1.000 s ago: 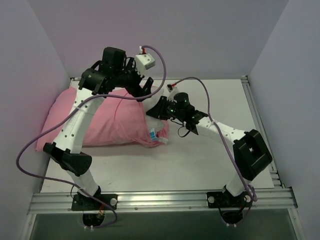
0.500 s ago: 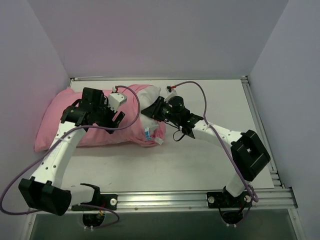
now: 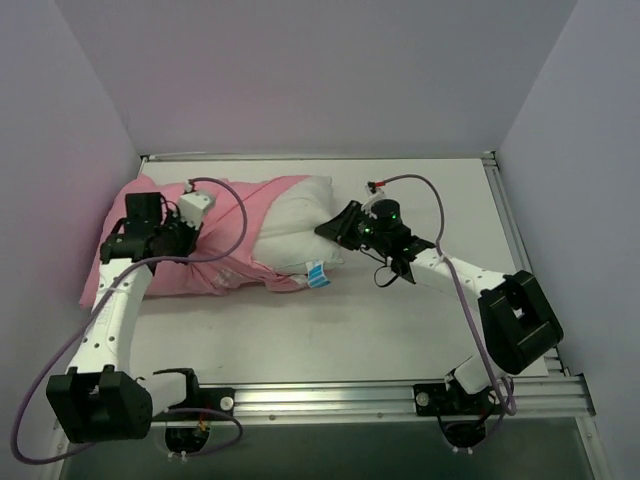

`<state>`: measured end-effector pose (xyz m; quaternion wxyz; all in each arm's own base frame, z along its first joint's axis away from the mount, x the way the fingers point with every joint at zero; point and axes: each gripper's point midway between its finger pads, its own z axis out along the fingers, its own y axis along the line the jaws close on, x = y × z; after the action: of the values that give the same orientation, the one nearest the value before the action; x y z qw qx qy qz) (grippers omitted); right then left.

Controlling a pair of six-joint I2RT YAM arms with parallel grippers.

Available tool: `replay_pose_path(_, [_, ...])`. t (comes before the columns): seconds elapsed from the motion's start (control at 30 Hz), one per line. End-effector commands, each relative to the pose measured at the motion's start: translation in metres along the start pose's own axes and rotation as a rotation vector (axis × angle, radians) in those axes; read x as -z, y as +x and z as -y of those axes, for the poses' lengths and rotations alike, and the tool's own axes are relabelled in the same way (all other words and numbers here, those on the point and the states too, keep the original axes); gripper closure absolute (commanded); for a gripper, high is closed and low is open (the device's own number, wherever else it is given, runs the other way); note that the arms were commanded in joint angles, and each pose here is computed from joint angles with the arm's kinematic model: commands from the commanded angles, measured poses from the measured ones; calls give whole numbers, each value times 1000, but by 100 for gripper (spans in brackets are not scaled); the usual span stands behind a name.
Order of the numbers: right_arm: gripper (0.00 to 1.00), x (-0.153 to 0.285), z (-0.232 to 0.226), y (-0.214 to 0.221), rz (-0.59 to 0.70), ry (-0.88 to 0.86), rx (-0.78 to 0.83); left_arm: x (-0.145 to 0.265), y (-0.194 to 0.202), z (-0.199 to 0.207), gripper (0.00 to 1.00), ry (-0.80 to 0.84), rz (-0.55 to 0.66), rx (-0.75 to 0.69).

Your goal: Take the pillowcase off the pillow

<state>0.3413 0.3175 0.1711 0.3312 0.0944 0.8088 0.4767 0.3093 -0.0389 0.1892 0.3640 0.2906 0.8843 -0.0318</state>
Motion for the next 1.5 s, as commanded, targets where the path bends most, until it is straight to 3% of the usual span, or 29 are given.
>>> replay_pose_path(0.0, [100, 39, 1, -69, 187, -8, 48, 23, 54, -68, 98, -195, -115, -10])
replay_pose_path(0.17, [100, 58, 41, -42, 132, 46, 25, 48, 94, -116, 98, -240, -136, 124])
replay_pose_path(0.37, [100, 86, 71, -17, 86, 136, 38, 50, 134, -176, 98, -390, -201, 242])
replay_pose_path(0.5, [100, 90, 81, 9, 12, 150, 60, 51, 125, -142, 97, -227, -149, 247])
replay_pose_path(0.53, [100, 86, 70, 27, -38, 122, 90, 47, 106, -124, 95, -147, -61, 228])
replay_pose_path(0.63, [100, 80, 62, 71, -197, 135, 213, 54, 66, -83, 72, -35, 53, 147])
replay_pose_path(0.67, [100, 77, 66, 82, -247, 157, 246, 60, 54, -73, 48, -9, 90, 113])
replay_pose_path(0.7, [100, 75, 61, 83, -271, 154, 325, 64, 47, -59, 35, 41, 114, 116])
replay_pose_path(0.8, [100, 82, 75, 105, -381, 221, 435, 77, -1, -27, 15, 166, 260, 84])
replay_pose_path(0.9, [100, 92, 88, 113, -444, 289, 484, 83, -61, 4, 14, 241, 352, 7])
replay_pose_path(1.0, [100, 98, 89, 116, -479, 306, 527, 72, -108, 30, 14, 310, 368, -4])
replay_pose_path(1.07, [100, 102, 95, 121, -495, 320, 530, 47, -131, 44, 16, 338, 309, -1])
replay_pose_path(1.17, [100, 103, 99, 127, -490, 313, 507, -1, -146, 80, 20, 307, 195, -106])
replay_pose_path(1.3, [100, 102, 98, 127, -452, 302, 472, -43, -173, 113, 21, 289, 196, -197])
replay_pose_path(1.43, [100, 104, 97, 124, -434, 307, 468, -91, -180, 108, 39, 250, 120, -153])
replay_pose_path(1.47, [100, 104, 96, 124, -432, 305, 470, -95, -176, 108, 47, 255, 93, -148])
